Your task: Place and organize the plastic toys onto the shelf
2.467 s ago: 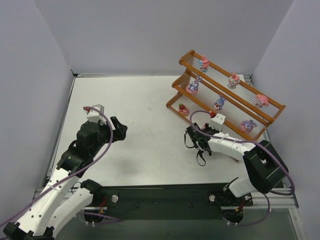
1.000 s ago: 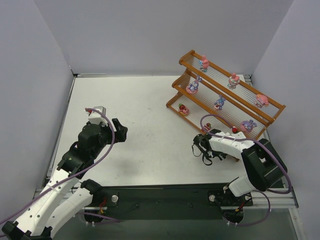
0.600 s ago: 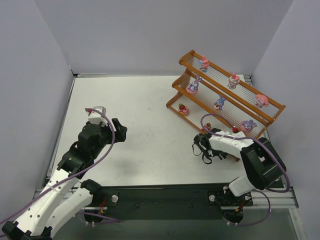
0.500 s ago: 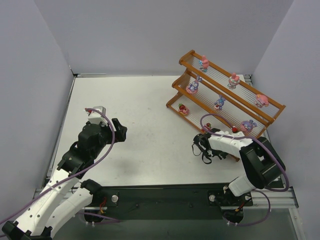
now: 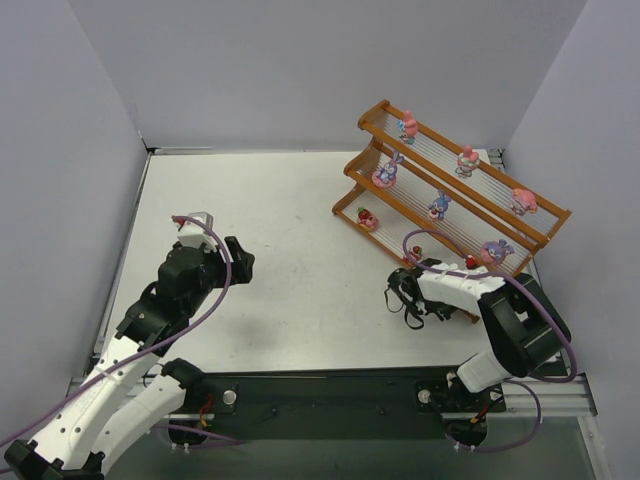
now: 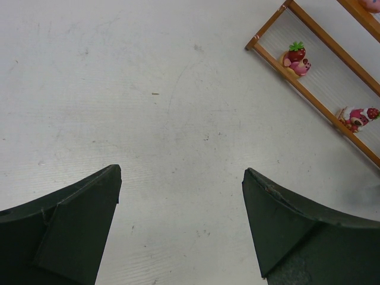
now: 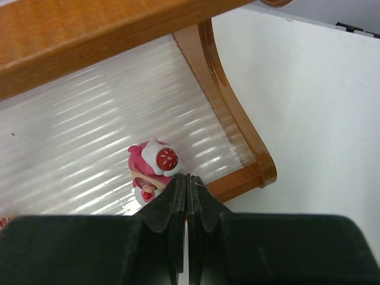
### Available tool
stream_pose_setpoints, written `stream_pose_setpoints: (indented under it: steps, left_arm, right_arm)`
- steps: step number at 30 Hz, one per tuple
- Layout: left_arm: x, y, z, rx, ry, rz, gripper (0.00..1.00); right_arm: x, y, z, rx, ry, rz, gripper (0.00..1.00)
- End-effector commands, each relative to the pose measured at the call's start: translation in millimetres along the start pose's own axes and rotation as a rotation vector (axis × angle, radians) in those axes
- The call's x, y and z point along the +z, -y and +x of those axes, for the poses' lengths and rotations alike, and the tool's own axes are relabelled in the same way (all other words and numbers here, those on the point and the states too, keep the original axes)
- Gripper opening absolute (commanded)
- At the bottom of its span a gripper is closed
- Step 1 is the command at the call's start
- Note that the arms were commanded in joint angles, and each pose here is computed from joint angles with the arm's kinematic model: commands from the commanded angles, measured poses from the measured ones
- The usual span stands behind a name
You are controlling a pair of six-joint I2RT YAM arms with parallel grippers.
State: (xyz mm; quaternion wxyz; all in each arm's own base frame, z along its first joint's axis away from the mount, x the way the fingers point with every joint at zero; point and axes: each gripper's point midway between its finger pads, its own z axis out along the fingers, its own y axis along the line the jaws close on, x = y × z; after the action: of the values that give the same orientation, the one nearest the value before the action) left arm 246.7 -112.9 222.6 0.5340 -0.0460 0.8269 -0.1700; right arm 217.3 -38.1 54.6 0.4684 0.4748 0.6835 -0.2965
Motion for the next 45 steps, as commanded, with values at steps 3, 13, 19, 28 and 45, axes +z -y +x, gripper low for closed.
stream_pose_setpoints:
  steps: [3,13,19,28,45]
  left_arm:
    - [-4,8,-25,-0.005,0.073,0.022,0.93]
    - [-1,7,-24,0.002,0.069,0.016,0.93]
    - [0,8,-25,0.005,0.07,0.017,0.93]
    - [1,7,-25,0.006,0.072,0.014,0.93]
    - [0,8,-28,0.011,0.075,0.013,0.93]
  right_arm:
    - [5,-17,-7,0.405,0.042,-0.015,0.0]
    - [6,-26,3,0.413,0.016,-0.03,0.0]
    - [4,-32,6,0.408,0.002,-0.04,0.0]
    - [-4,-48,11,0.385,-0.018,-0.067,0.0]
    - [-3,-57,9,0.333,0.013,-0.09,0.0]
